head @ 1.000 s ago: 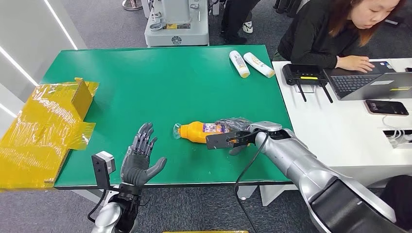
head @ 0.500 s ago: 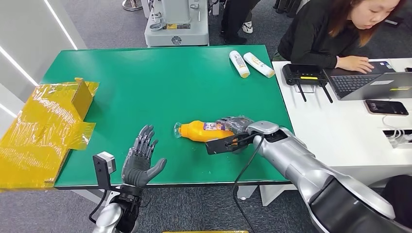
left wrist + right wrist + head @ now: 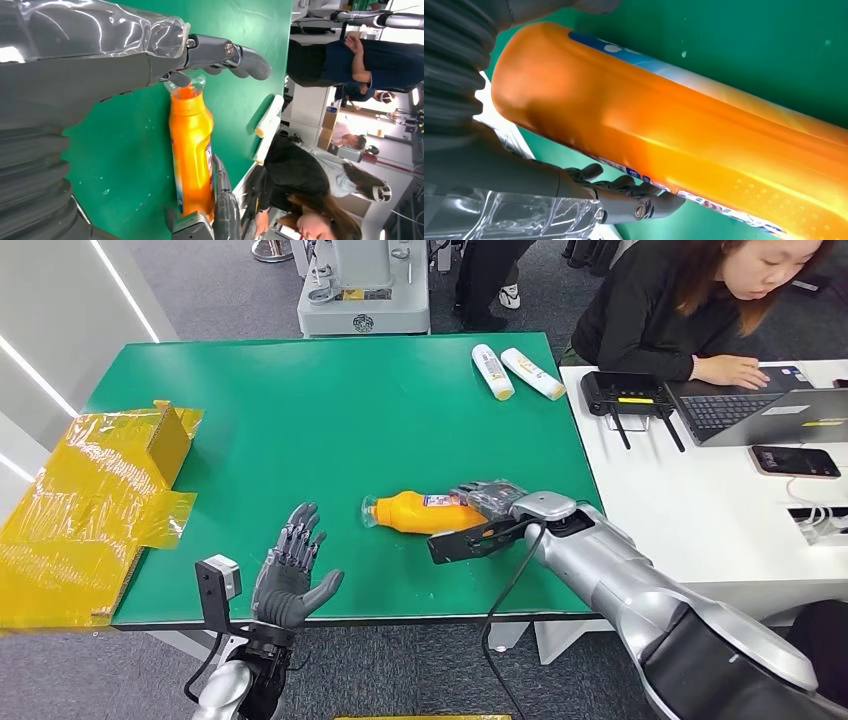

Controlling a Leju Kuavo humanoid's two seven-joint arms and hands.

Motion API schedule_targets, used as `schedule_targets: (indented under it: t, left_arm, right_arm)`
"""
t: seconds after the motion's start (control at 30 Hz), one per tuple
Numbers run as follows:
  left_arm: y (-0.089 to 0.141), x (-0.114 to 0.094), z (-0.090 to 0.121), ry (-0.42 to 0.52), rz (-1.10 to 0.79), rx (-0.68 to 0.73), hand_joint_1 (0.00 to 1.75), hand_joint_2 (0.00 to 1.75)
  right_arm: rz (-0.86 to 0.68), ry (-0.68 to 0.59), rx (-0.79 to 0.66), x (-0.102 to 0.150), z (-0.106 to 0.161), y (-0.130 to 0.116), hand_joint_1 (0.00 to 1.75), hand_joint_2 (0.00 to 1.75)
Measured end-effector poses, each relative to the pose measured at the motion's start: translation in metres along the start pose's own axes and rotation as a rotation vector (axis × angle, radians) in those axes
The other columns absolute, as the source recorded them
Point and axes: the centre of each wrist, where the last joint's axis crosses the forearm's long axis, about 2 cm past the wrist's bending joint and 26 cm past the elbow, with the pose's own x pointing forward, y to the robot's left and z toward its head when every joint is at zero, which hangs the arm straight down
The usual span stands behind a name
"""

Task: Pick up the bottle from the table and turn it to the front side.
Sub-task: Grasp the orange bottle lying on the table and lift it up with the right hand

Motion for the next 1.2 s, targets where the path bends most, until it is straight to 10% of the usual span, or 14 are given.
schedule_targets:
  t: [0.17, 0.23, 0.87, 1.2]
  left_arm:
    - [0.002, 0.0, 0.001, 0.001, -0.003, 0.007, 0.0, 1.75]
    - [0.003, -0.001, 0.003, 0.003, -0.006, 0.015, 0.0, 1.75]
    - [0.007, -0.002, 0.006, 0.002, -0.015, 0.034, 0.0, 1.75]
    - [0.01, -0.006, 0.015, 0.019, -0.021, 0.066, 0.0, 1.75]
  right_arm:
    - [0.023, 0.005, -0.002, 0.001, 0.0, 0.001, 1.53, 1.75]
    - [0.041, 0.006, -0.012, 0.001, -0.001, 0.002, 1.68, 1.75]
    - [0.085, -0.006, -0.052, 0.006, -0.003, 0.006, 1.75, 1.75]
    - [-0.271, -0.254, -0.305, 0.016, 0.0, 0.046, 1.75, 1.75]
